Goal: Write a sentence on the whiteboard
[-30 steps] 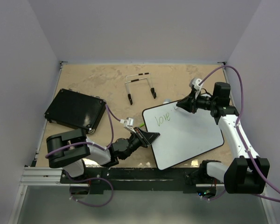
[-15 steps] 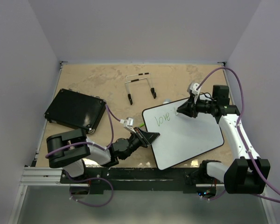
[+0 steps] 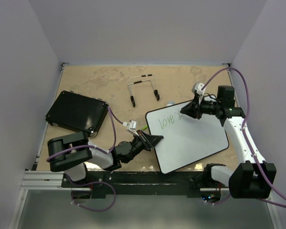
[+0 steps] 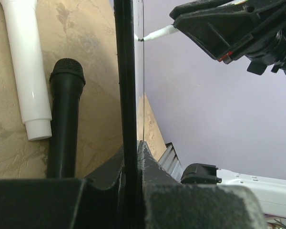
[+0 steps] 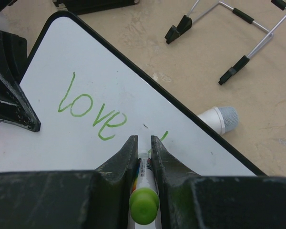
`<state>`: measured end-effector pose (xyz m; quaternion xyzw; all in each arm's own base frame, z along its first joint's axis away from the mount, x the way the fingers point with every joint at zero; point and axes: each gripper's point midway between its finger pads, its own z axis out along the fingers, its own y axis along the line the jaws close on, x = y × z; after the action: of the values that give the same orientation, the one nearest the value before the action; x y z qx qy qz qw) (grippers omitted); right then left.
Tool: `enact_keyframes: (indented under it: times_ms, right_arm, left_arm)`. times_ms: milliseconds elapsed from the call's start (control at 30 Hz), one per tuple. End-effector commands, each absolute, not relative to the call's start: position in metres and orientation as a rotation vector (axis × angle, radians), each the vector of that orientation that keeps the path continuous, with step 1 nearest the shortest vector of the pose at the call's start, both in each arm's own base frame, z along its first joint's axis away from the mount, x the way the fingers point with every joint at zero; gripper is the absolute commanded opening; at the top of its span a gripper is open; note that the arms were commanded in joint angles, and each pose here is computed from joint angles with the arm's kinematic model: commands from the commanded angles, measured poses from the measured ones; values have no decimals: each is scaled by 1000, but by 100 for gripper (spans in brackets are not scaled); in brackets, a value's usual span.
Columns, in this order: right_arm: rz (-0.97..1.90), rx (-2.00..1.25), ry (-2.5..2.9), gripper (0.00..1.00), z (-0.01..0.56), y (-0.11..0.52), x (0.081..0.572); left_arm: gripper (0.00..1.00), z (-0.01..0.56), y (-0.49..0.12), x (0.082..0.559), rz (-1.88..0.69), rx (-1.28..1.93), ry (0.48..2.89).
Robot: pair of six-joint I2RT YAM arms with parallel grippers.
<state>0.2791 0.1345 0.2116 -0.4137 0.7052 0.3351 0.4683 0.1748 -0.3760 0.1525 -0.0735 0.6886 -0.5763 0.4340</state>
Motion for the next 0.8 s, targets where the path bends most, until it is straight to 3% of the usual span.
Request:
enact_keyframes:
  times_ms: [0,767]
  right_arm:
    - [749,-989,1674,0,233,133,295]
    - [708,-1062,1754,0,213,125,281]
  left_arm:
    - [0,194,-378,177,-1487,-139,1539]
    - [0,197,-378,177,-1488,-138,1534]
